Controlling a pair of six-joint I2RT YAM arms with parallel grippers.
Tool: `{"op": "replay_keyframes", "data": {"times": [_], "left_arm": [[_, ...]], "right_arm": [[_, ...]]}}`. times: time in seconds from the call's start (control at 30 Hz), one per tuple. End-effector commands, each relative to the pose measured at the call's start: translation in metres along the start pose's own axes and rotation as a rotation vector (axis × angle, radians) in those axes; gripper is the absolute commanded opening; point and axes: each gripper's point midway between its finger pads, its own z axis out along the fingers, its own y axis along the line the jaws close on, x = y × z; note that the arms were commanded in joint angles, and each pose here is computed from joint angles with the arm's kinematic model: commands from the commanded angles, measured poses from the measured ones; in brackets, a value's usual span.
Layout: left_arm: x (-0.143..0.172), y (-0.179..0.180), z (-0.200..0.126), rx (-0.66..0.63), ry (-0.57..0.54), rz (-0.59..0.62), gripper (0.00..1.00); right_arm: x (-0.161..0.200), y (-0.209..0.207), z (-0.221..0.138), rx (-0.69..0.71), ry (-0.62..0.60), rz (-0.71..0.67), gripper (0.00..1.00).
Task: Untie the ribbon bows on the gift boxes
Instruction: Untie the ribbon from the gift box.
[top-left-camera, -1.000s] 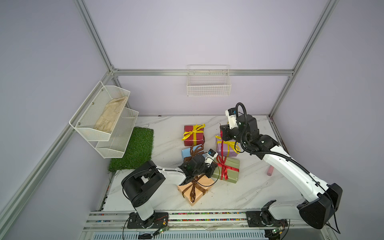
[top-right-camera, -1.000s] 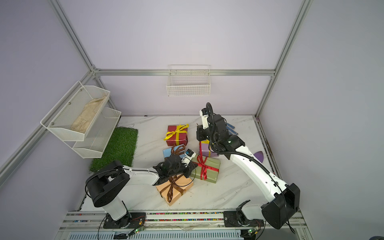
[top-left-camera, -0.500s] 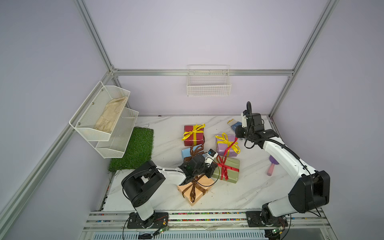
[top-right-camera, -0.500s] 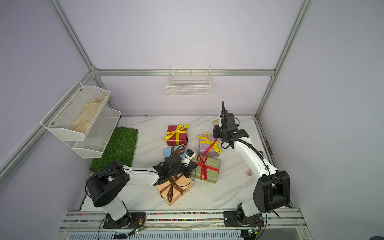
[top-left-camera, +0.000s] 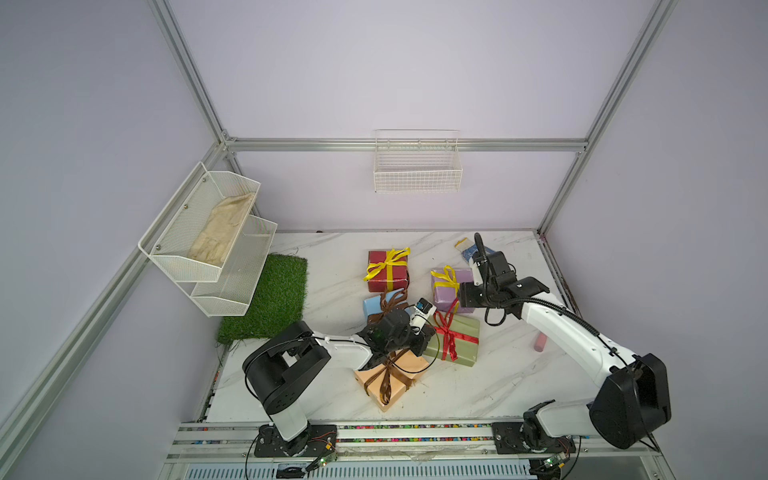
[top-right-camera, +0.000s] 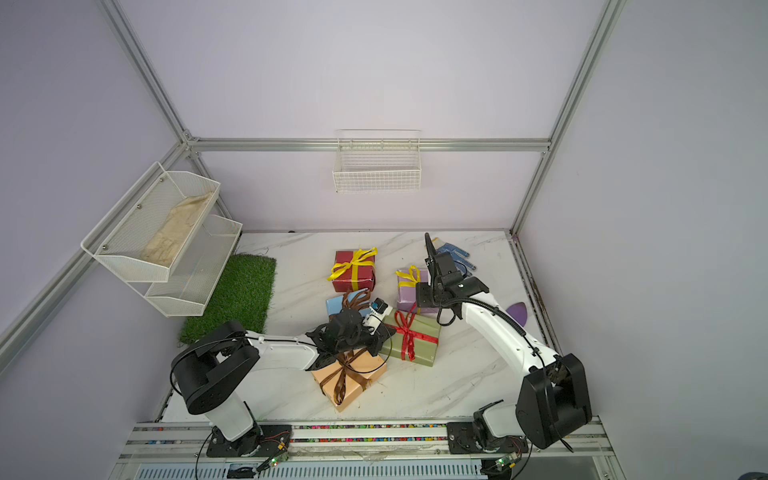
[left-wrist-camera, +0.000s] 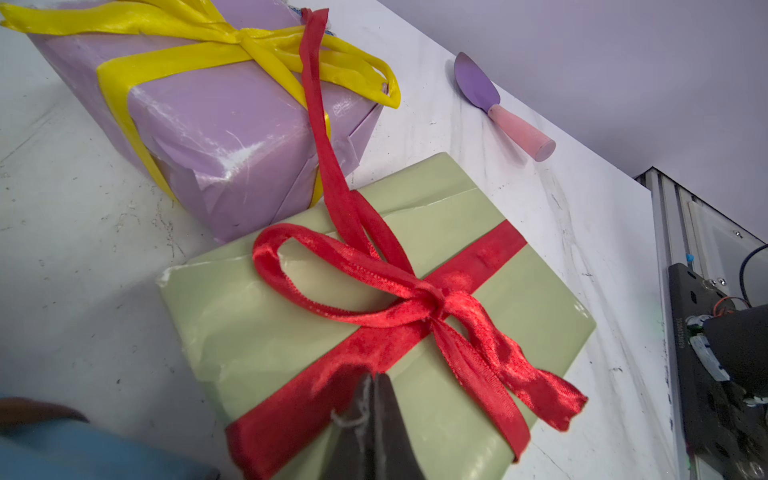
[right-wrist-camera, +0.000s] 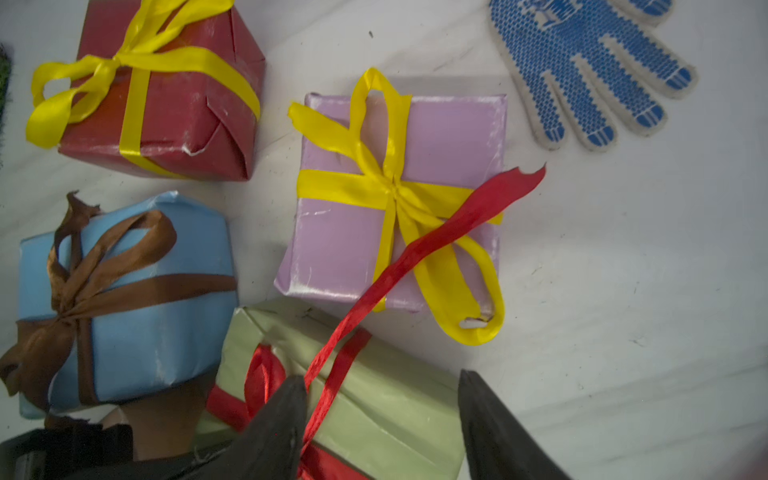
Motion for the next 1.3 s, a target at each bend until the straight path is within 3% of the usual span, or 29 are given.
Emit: {"op": "replay_keyframes", "data": {"times": [0.0,0.13,0.3,0.53,1.03,1.27], "left_arm": [[0.0,-0.006,0.002,0.027,0.03,-0.015,0.0],[-0.003,-0.007,0.002,0.028,0.027,-0.011,0.0],[-0.004,-0.006,0.003,0.023,0.03,-0.01,0.0],[-0.002,-0.004,0.006,0.012,0.037,-0.011,0.0],[0.0,0.0,0.006,-0.006,0.038,-0.022,0.0],[0.001,0.0,0.005,-0.009,0.04,-0.024,0.0]], "right_arm": [[0.026,0.009,-0.004,-0.057,0.059,0.017,0.5],[0.056,0.026,0.003,-0.147,0.126,0.022,0.34],[0.085,0.042,0.008,-0.213,0.171,0.02,0.28],[0.099,0.046,0.01,-0.242,0.18,0.034,0.27],[0.11,0.036,0.023,-0.155,0.217,-0.004,0.23],[0.113,0.037,0.022,-0.164,0.218,-0.009,0.1]]}}
